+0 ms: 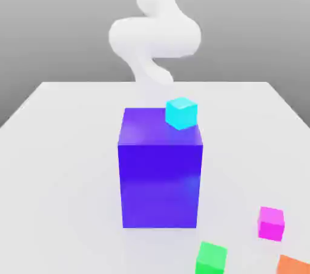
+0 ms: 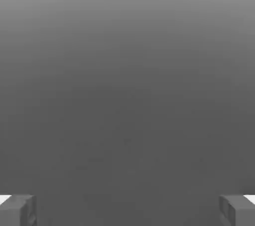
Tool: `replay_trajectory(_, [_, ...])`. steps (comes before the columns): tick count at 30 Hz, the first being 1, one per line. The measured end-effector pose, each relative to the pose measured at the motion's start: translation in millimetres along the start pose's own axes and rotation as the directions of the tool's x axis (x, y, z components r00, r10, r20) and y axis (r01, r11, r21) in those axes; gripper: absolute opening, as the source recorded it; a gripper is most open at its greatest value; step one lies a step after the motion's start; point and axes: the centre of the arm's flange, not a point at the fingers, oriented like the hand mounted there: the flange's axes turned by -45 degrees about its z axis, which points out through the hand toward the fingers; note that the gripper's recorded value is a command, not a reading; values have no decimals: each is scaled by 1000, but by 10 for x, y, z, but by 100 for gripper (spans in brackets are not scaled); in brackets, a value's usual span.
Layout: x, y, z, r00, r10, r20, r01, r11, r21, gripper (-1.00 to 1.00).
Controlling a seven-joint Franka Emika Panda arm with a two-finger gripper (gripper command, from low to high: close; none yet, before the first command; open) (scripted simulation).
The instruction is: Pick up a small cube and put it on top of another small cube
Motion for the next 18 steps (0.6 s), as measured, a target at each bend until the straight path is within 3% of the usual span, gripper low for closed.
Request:
replay_trajectory(9, [-432, -884, 1755, 899, -391, 196, 350, 912, 215, 0])
replay_trajectory(18, [-1588, -1908, 3041, 613, -748, 256, 606, 652, 455, 0])
